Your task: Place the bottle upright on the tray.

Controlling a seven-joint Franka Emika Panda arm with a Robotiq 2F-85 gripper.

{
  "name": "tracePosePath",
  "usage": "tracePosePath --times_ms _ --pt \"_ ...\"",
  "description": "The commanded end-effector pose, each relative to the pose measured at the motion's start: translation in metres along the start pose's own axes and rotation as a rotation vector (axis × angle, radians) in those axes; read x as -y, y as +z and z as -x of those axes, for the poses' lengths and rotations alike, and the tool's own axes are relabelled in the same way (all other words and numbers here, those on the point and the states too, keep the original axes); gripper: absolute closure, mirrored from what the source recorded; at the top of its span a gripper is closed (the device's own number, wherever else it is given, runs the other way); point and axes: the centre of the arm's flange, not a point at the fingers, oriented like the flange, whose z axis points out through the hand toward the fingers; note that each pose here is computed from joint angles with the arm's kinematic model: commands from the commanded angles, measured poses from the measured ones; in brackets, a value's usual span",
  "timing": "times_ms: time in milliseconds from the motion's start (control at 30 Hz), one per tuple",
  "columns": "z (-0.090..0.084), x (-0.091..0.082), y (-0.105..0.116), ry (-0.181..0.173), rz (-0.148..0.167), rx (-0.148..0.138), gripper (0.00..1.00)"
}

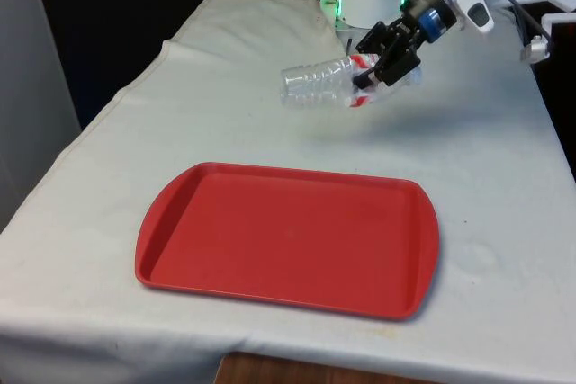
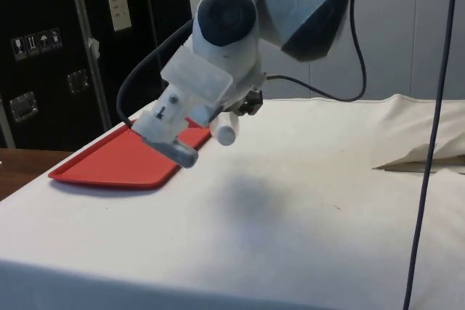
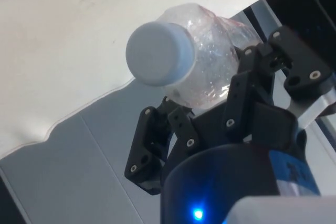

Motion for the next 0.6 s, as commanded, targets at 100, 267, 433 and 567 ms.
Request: tracePosePath --times_ms 100,267,433,567 --pt "0.008 -0.005 0.004 0.018 0.003 -0.033 0.67" --pt "0.015 -0.007 0.005 0.030 0.005 -0.043 0.67" --pt "0.025 -0.010 0.001 0.045 0.004 -0.053 0.67" --pt "0.031 -0.012 -0.003 0.053 0.004 -0.055 0.67"
